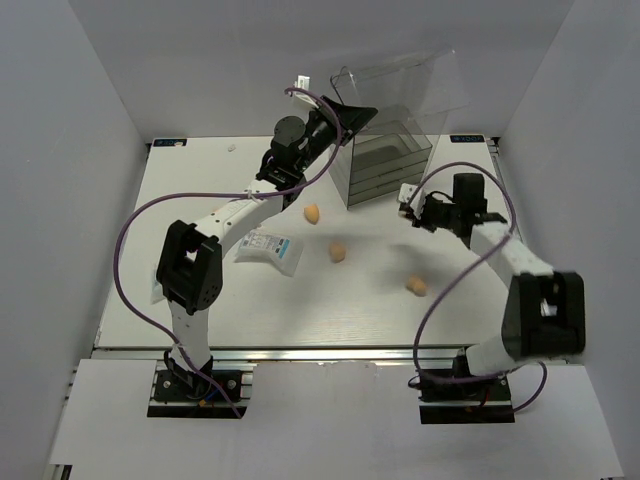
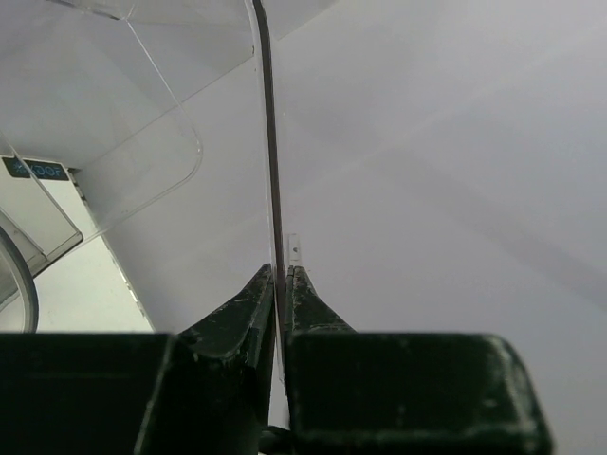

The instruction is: Organize the makeup

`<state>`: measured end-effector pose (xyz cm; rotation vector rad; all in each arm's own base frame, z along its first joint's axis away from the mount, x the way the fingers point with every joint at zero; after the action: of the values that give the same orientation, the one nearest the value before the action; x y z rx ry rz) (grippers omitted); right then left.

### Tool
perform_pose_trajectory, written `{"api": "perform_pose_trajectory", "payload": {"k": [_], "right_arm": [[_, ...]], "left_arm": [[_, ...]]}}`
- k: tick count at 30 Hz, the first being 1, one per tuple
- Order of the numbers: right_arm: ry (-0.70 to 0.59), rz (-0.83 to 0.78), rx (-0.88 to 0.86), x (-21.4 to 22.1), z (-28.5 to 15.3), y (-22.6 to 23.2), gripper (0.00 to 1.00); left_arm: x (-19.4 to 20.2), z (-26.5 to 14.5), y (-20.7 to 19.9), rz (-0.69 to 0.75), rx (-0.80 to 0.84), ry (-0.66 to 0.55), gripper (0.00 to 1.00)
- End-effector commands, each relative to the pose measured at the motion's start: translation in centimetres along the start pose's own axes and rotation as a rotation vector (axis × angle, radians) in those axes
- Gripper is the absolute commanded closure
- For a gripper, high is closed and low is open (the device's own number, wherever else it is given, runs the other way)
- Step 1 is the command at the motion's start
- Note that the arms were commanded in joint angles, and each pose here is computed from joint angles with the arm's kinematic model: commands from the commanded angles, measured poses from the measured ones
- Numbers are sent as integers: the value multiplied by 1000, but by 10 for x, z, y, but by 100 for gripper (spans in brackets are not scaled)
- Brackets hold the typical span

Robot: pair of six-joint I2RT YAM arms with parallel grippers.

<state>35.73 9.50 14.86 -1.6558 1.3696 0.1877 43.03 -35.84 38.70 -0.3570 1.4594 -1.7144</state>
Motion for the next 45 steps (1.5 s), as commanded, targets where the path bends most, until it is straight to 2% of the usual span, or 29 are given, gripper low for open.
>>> {"api": "perform_pose_trajectory", "payload": {"k": [1, 2, 4, 5, 9, 12, 18, 30, 32, 34, 35, 36, 38, 41, 45], "right_arm": [[-227, -94, 442, -73, -21, -65, 99], [-223, -158, 556, -76, -23, -75, 95], [-223, -187, 627, -83, -16, -84, 96], [-205, -189, 722, -82, -17, -101, 98], [-185, -192, 836, -82, -9, -144, 100], [-196, -212, 822, -86, -4, -159, 100], [-223, -239, 746, -89, -1, -139, 100], [-217, -207, 762, -88, -7, -133, 100], [-188, -204, 686, -84, -1, -126, 100], [-173, -234, 476, -83, 10, -106, 100], [-96, -239, 228, -71, 18, -80, 100], [-131, -227, 60, -66, 24, -57, 100], [-106, -179, -197, -58, 19, -19, 100], [-42, -20, -334, -34, 26, 23, 100], [84, 73, -320, -5, 32, 56, 99]], "left_arm": [[-31, -11, -82, 12, 184, -91, 82], [-31, -11, -82, 9, 184, -91, 82], [-33, -10, -84, 8, 190, -96, 82], [-33, -10, -85, 7, 193, -93, 82], [-34, -10, -88, 10, 198, -97, 81], [-35, -11, -89, 16, 195, -100, 81], [-36, -13, -87, 16, 194, -106, 81], [-35, -12, -88, 10, 201, -94, 82], [-36, -13, -87, 11, 199, -97, 81], [-36, -13, -87, 12, 197, -98, 82], [-35, -13, -87, 16, 197, -97, 82], [-36, -14, -87, 16, 195, -100, 81], [-36, -14, -84, 16, 194, -103, 82], [-34, -15, -83, 10, 194, -97, 81], [-34, -16, -81, 7, 192, -95, 82]]}}
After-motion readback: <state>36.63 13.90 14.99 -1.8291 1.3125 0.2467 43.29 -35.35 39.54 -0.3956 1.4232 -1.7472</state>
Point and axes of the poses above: each gripper's point midway between its finger pads, its own z axis out along the fingers, its own y axis along the line the jaws close on, x = y × z, the point moved 5 cm from there along -z, back along the fingers, and after that the axes turned 11 degrees about -z, right-handed, at the moved point
